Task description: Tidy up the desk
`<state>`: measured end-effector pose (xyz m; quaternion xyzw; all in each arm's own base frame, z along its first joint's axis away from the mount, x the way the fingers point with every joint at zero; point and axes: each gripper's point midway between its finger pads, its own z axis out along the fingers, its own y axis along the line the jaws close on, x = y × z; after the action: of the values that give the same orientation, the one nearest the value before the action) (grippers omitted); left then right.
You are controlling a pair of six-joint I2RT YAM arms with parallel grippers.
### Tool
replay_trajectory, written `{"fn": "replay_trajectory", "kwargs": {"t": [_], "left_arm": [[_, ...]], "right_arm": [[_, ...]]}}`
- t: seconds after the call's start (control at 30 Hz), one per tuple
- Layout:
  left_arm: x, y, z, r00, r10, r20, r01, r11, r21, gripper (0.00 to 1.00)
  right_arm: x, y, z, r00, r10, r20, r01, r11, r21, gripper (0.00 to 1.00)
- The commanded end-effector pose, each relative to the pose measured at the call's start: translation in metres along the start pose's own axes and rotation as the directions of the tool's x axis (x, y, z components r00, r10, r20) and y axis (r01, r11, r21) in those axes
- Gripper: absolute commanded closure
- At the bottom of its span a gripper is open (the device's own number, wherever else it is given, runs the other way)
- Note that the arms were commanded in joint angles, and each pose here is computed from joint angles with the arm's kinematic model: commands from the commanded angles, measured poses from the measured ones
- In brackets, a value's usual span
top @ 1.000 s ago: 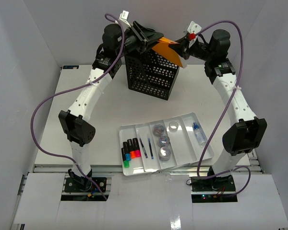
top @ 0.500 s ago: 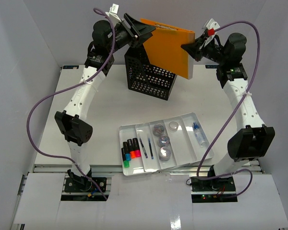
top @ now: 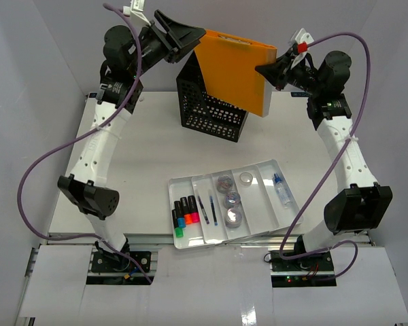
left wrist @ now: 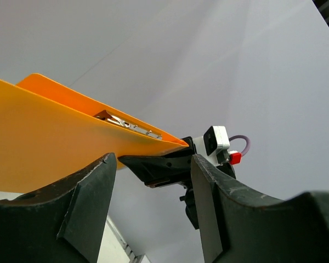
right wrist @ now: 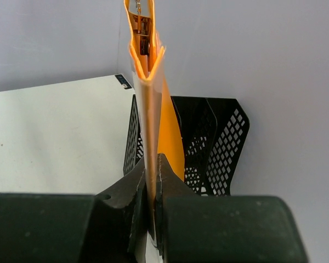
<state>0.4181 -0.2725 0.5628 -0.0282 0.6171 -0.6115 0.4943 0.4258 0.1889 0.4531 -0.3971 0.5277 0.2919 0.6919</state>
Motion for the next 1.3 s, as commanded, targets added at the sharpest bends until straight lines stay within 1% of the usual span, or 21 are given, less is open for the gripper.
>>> {"fn": "replay_trajectory", "kwargs": {"t": [0.0,0.07,0.13,0.2,0.27,0.33,0.4,0.47,0.57,0.7,0.73,0.77,0.8,0.83,0.93,1.07,1.13,1.17,1.27], "left_arm": [[-0.027,-0.045,-0.051,0.982,0.168,0.082,-0.167,0.986,-0.016,0.3],[-0.03,-0.044,-0.064,0.974,0.206,0.09,-0.202,0.978,-0.058,0.26],[-0.039,-0.052,-0.084,0.955,0.27,0.123,-0.259,0.961,-0.095,0.23],[-0.036,-0.039,-0.094,0.953,0.282,0.114,-0.264,0.953,-0.148,0.21],[-0.034,-0.041,-0.11,0.94,0.321,0.119,-0.299,0.938,-0.175,0.2],[-0.021,-0.019,-0.118,0.944,0.321,0.082,-0.297,0.929,-0.223,0.19],[-0.01,-0.005,-0.129,0.943,0.329,0.053,-0.306,0.916,-0.26,0.19],[-0.001,0.0,-0.146,0.932,0.36,0.037,-0.334,0.895,-0.295,0.18],[0.018,0.03,-0.165,0.932,0.362,-0.01,-0.341,0.866,-0.367,0.17],[0.039,0.044,-0.202,0.92,0.388,-0.049,-0.37,0.823,-0.431,0.16],[0.038,0.045,-0.202,0.92,0.39,-0.044,-0.369,0.82,-0.438,0.16],[0.051,0.062,-0.216,0.925,0.374,-0.071,-0.361,0.801,-0.477,0.15],[0.052,0.058,-0.226,0.918,0.391,-0.059,-0.368,0.79,-0.49,0.15],[0.057,0.064,-0.233,0.919,0.388,-0.067,-0.366,0.779,-0.509,0.14],[0.063,0.066,-0.256,0.915,0.399,-0.057,-0.362,0.753,-0.549,0.14],[0.073,0.071,-0.274,0.919,0.391,-0.044,-0.344,0.744,-0.573,0.13],[0.077,0.075,-0.279,0.923,0.381,-0.043,-0.333,0.741,-0.583,0.13],[0.078,0.075,-0.282,0.924,0.381,-0.035,-0.328,0.742,-0.585,0.13],[0.079,0.075,-0.288,0.926,0.377,-0.025,-0.316,0.738,-0.596,0.13]], "right_arm": [[-0.025,0.006,-0.001,0.996,-0.042,0.085,0.044,0.999,-0.023,0.92],[-0.02,0.006,-0.001,0.996,-0.04,0.084,0.042,0.999,-0.022,0.92],[-0.014,0.005,0.001,0.997,-0.03,0.076,0.033,0.999,-0.029,0.92],[-0.007,0.005,0.003,0.997,-0.009,0.071,0.012,0.999,-0.036,0.92],[-0.001,0.006,0.005,0.998,0.02,0.067,-0.016,0.999,-0.051,0.92],[0.009,0.003,0.009,0.998,0.035,0.061,-0.031,0.998,-0.063,0.92],[0.015,0.003,0.013,0.997,0.049,0.055,-0.044,0.995,-0.087,0.92],[0.027,-0.001,0.018,0.996,0.074,0.043,-0.07,0.993,-0.1,0.92],[0.032,-0.007,0.025,0.996,0.085,0.04,-0.08,0.99,-0.12,0.92],[0.052,-0.019,0.038,0.992,0.128,0.02,-0.124,0.98,-0.157,0.92],[0.044,-0.019,0.038,0.992,0.122,0.029,-0.115,0.98,-0.164,0.92],[0.047,-0.022,0.042,0.992,0.125,0.032,-0.117,0.977,-0.177,0.92],[0.054,-0.025,0.045,0.99,0.141,0.027,-0.134,0.974,-0.181,0.92],[0.056,-0.027,0.046,0.99,0.139,0.034,-0.13,0.974,-0.186,0.92],[0.053,-0.03,0.048,0.984,0.168,0.053,-0.153,0.965,-0.213,0.92],[0.05,-0.037,0.05,0.976,0.191,0.101,-0.164,0.959,-0.232,0.92],[0.045,-0.039,0.049,0.974,0.172,0.144,-0.134,0.96,-0.246,0.92],[0.049,-0.04,0.05,0.968,0.203,0.147,-0.162,0.954,-0.252,0.92],[0.052,-0.043,0.052,0.961,0.21,0.181,-0.157,0.95,-0.27,0.92]]}}
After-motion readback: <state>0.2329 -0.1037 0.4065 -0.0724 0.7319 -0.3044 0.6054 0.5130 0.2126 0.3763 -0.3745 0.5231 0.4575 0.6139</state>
